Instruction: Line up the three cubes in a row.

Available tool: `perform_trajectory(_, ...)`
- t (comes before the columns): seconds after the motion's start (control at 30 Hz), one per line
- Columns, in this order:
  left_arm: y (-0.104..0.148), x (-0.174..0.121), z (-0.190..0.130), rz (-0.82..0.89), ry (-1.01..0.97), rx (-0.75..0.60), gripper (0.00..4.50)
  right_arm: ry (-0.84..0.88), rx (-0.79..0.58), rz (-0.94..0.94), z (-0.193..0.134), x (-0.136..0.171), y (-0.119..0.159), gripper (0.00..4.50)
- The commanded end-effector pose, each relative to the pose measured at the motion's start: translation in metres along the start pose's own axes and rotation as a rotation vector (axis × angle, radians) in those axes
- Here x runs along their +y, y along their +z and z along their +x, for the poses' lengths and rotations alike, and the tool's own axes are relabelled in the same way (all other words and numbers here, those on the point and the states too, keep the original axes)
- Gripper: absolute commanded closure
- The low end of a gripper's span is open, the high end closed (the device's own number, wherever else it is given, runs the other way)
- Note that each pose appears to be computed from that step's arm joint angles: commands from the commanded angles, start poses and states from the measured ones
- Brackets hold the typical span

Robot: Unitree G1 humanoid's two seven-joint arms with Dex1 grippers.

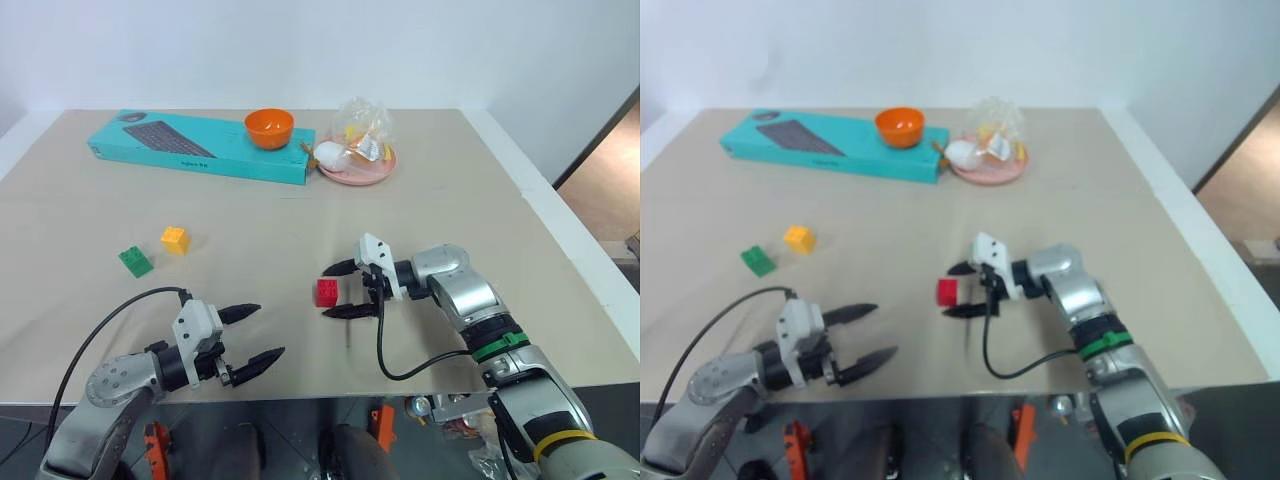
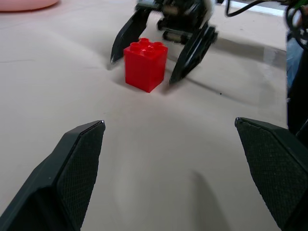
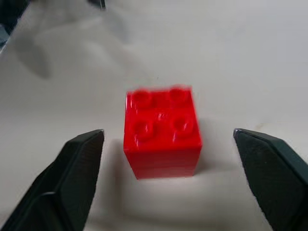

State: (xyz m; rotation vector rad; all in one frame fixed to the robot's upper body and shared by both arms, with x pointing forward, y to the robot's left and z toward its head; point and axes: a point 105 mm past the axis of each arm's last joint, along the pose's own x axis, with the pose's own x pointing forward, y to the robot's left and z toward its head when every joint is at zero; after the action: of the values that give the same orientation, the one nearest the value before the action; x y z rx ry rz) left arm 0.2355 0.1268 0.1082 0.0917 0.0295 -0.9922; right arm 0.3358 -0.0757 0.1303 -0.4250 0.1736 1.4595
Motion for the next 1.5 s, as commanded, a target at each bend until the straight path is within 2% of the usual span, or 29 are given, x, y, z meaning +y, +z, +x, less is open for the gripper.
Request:
perform_trajectory(0.03,0.013,0.014,-0.006,0.009,0.099,-0.045,0.0,-0.056,-0.107,-0.051,-0.016,0.003,0.036,0.03)
perform_trajectory(0.2,0.02,0.051,-0.02,0.022,0.364,-0.087,0.0,-0.098,-0.169,-0.058,-0.028,0.026,0.059,0.03)
perform_trajectory(0.4,0.028,0.077,-0.038,-0.001,0.565,-0.131,0.0,-0.157,-0.202,-0.064,-0.025,0.047,0.067,0.03)
perform_trajectory(0.63,0.042,0.107,-0.076,-0.005,0.556,-0.117,0.0,-0.235,-0.225,-0.064,-0.022,0.044,0.069,0.03)
perform_trajectory(0.87,0.051,0.154,-0.118,0.021,0.526,0.016,0.0,-0.265,-0.206,-0.118,-0.019,0.037,0.064,0.03)
perform_trajectory(1.0,0.045,0.165,-0.121,0.016,0.477,0.089,0.0,-0.293,-0.198,-0.157,-0.019,0.033,0.064,0.03)
perform_trajectory(1.5,0.028,0.197,-0.114,0.054,0.413,0.198,0.0,-0.283,-0.187,-0.152,-0.024,0.04,0.058,0.03)
